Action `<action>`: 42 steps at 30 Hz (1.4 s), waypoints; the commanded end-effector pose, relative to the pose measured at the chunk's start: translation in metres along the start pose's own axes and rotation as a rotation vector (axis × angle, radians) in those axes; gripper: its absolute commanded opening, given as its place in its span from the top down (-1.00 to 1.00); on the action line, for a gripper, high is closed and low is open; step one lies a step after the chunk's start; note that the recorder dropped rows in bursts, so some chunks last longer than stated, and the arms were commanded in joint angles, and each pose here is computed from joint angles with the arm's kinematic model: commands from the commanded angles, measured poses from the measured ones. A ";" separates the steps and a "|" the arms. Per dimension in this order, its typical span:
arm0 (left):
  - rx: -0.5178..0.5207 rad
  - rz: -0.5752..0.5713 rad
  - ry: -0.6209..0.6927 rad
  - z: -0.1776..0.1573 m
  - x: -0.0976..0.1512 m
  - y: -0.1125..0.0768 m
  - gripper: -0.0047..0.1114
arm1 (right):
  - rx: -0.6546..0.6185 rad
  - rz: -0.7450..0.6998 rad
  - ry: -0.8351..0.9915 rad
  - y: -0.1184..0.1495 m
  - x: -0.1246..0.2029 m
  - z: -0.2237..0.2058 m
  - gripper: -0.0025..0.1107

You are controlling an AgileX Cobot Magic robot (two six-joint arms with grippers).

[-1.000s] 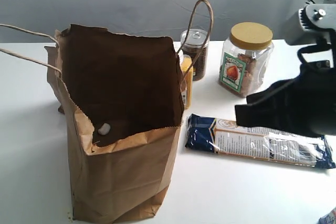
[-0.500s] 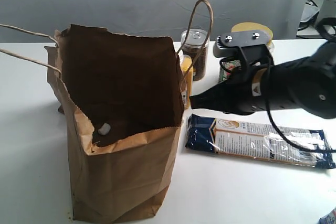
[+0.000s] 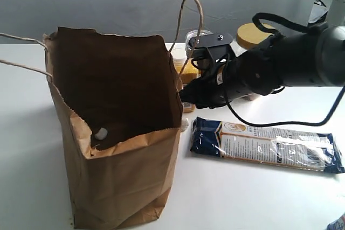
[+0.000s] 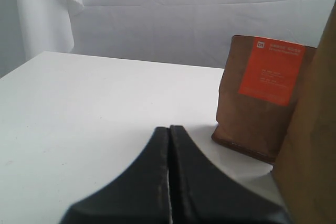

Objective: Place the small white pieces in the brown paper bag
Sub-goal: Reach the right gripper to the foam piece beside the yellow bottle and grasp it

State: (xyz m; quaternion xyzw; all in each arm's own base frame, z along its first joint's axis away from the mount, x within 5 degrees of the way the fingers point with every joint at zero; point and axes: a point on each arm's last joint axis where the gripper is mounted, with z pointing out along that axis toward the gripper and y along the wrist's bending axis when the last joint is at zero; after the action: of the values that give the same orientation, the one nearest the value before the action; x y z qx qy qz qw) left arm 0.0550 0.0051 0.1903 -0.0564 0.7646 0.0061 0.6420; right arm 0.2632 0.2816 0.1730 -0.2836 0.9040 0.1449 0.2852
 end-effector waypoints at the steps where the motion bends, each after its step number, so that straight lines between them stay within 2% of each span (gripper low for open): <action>1: 0.007 -0.011 -0.004 0.000 0.001 0.000 0.92 | -0.004 0.020 0.024 0.000 0.003 0.012 0.40; 19: 0.007 -0.011 -0.004 0.000 0.001 0.000 0.92 | -0.045 0.021 0.043 0.018 0.019 0.038 0.40; 33: 0.007 -0.011 -0.004 0.000 0.001 0.000 0.92 | -0.041 0.020 0.065 0.016 0.035 0.067 0.41; 36: 0.007 -0.011 -0.004 0.000 0.001 0.000 0.92 | -0.040 0.019 0.069 0.016 0.037 0.070 0.54; 40: 0.007 -0.011 -0.004 0.000 0.001 0.000 0.92 | -0.040 0.019 0.071 0.016 0.038 0.071 0.95; 42: 0.007 -0.011 -0.004 0.000 0.001 0.000 0.92 | -0.041 0.021 0.069 0.016 0.037 0.070 0.96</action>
State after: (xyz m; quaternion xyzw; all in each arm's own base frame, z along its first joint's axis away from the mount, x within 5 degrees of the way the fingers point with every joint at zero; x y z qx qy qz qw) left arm 0.0550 0.0051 0.1903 -0.0564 0.7646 0.0061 0.6420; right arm 0.2590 0.3066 0.0970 -0.2836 0.9133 0.1560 0.2472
